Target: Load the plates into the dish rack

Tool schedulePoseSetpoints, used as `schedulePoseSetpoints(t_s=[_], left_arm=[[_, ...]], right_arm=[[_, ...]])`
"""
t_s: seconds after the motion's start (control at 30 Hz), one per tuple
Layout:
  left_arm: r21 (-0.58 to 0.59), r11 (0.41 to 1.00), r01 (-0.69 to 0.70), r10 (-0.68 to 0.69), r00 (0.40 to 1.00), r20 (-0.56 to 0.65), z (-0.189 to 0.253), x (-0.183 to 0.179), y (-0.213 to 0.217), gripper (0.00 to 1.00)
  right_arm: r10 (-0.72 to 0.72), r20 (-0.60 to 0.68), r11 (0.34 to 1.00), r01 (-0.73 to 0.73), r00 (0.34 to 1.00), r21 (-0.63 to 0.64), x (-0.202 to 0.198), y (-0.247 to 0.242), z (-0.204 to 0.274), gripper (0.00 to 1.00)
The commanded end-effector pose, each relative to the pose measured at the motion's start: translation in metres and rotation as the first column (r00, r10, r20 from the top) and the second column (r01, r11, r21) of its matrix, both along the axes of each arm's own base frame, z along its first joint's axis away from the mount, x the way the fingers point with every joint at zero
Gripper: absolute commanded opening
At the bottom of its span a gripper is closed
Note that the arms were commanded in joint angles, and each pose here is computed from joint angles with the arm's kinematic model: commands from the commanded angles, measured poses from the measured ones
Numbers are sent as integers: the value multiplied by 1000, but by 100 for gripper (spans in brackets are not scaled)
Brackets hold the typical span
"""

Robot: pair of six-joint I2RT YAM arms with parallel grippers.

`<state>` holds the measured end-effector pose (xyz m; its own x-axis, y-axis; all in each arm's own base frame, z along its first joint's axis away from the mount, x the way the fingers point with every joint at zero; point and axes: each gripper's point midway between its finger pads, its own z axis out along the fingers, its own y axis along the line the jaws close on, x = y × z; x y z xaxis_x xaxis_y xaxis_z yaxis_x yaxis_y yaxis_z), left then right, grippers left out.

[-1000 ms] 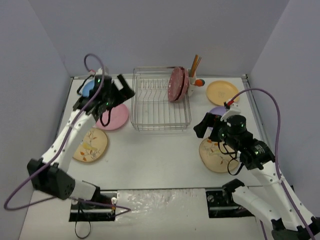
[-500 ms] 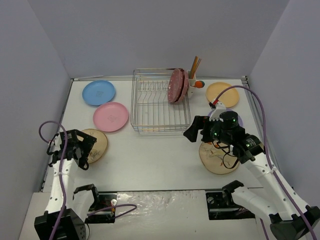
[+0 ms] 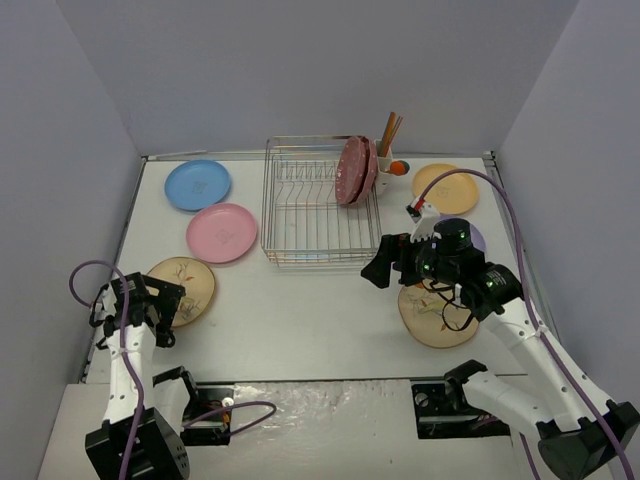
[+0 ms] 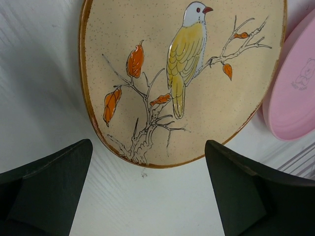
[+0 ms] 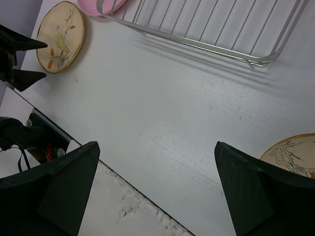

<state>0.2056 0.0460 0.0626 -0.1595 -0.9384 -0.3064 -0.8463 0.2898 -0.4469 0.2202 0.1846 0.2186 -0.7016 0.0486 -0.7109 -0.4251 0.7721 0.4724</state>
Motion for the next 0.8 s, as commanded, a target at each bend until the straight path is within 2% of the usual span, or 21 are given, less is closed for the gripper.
schedulePoseSetpoints(t_s=[0.0,0.17,0.5,0.63,0.7,0.77], left_arm=[[-6,1000,7,-6,999,42,-6,12,2,95],[-48,999,-24,27,998,65,-22,14,-3,87],[-76,992,-101,106,992,64,-45,5,-4,61],[-70,989,-130,134,989,57,-49,-2,-3,42],[-71,987,-147,151,987,50,-49,-6,-3,29],[-71,985,-155,159,986,50,-50,-7,-3,20]], right_arm=[[57,101,997,-62,993,47,8,14,29,100],[71,106,996,-75,992,40,6,16,26,100],[87,115,996,-90,990,28,4,18,24,100],[85,119,996,-89,989,27,4,17,23,100],[86,117,996,-90,989,27,4,18,23,100],[88,119,995,-92,989,29,4,18,24,100]])
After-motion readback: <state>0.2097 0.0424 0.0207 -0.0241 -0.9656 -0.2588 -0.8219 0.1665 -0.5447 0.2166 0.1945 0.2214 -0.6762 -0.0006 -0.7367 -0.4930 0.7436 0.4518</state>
